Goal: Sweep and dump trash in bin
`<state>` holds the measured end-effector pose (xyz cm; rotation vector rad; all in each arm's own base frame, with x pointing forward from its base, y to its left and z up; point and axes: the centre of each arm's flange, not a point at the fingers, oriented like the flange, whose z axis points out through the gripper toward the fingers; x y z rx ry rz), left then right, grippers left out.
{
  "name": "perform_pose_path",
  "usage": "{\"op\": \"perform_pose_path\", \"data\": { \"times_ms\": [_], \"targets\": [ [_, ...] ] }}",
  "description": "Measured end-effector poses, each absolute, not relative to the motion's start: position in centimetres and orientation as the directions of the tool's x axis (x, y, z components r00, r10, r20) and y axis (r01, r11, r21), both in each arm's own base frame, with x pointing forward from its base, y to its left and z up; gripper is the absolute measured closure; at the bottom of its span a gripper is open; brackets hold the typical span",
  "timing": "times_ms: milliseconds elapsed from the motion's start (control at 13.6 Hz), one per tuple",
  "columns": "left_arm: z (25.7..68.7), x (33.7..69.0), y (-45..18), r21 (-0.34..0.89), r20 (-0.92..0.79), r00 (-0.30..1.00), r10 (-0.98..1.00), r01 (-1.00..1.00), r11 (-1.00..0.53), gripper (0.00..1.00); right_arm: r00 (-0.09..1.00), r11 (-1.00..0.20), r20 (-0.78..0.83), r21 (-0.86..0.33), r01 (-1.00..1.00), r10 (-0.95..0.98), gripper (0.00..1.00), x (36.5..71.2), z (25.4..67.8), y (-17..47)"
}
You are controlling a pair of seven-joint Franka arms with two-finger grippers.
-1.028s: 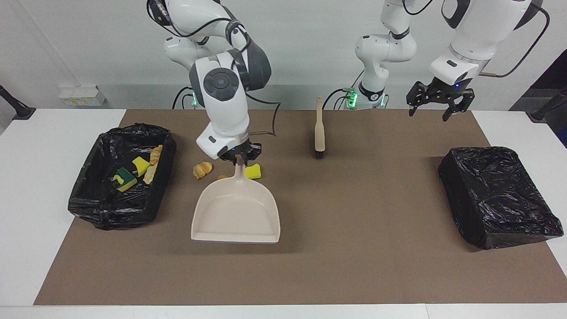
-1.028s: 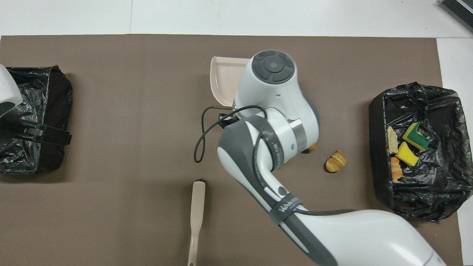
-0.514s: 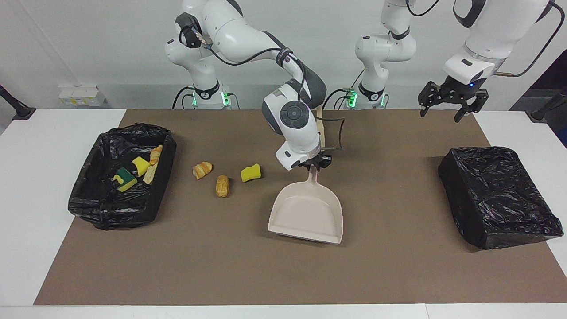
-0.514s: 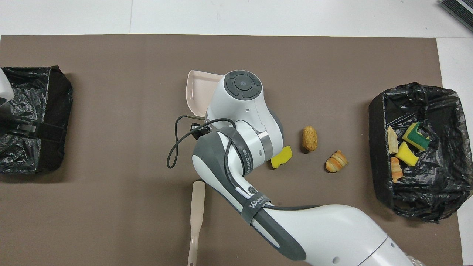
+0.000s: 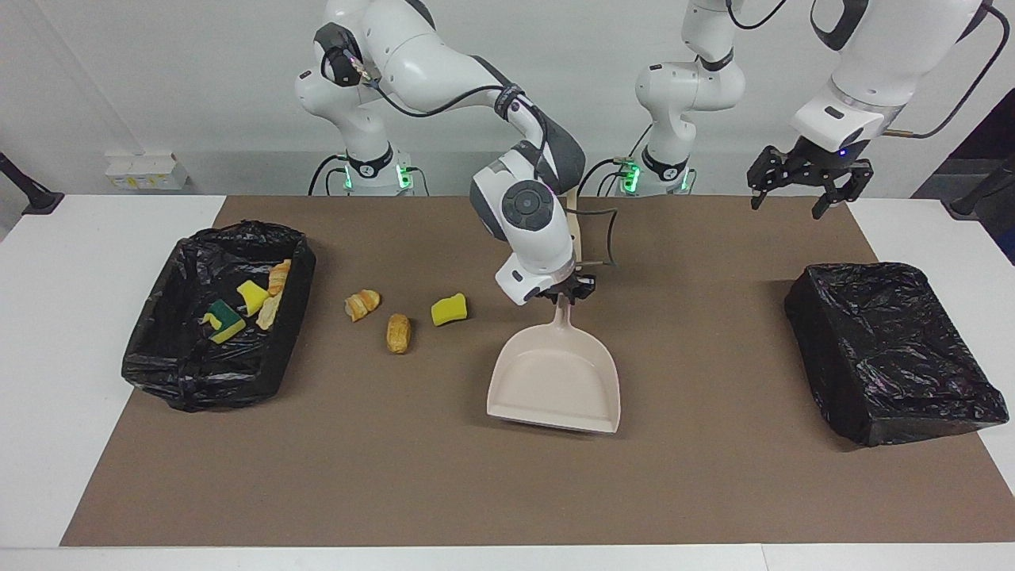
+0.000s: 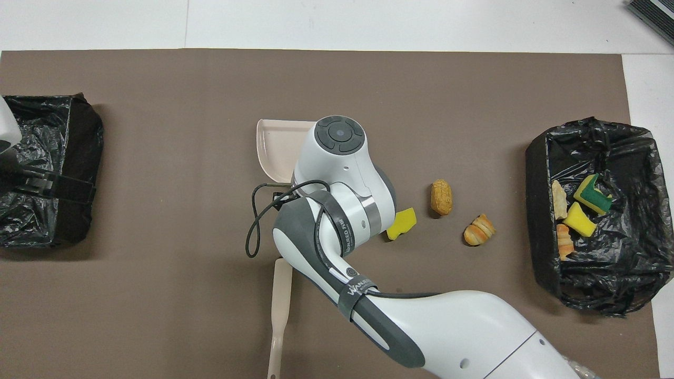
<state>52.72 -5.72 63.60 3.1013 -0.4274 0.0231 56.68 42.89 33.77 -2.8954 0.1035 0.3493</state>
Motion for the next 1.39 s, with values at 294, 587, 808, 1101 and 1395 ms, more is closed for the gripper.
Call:
{"op": "perform_pose_path", "data": {
  "times_ms": [294, 587, 808, 1101, 1395],
  "targets": [
    [63.7, 52.7, -5.8, 0.009, 0.017, 0.962, -0.271, -0.271, -0.962, 0.0, 0.971, -0.972, -0.234, -0.217, -0.093, -0.04, 0.6, 56.4, 33.3, 43.2],
    [63.7, 52.7, -5.8, 0.008, 0.018, 0.962, -0.271, -0.271, -0.962, 0.0, 0.961, -0.952, -0.258, -0.253, -0.17, -0.103, 0.18, 56.1, 35.7, 43.7],
    [63.7, 52.7, -6.1, 0.008, 0.018, 0.96, -0.278, -0.278, -0.96, 0.0, 0.946, -0.943, -0.287, -0.246, -0.224, -0.15, 0.0, 54.8, 38.9, 44.2],
    [63.1, 52.7, -7.8, 0.007, 0.012, 0.951, -0.309, -0.309, -0.951, 0.0, 0.915, -0.948, -0.346, -0.161, -0.274, -0.205, 0.0, 47.5, 39.5, 48.3],
    [62.4, 53.1, -9.4, 0.006, 0.019, 0.943, -0.332, -0.332, -0.943, 0.0, 0.911, -0.956, -0.346, -0.105, -0.275, -0.224, 0.0, 36.1, 38.1, 51.7]
  ]
}}
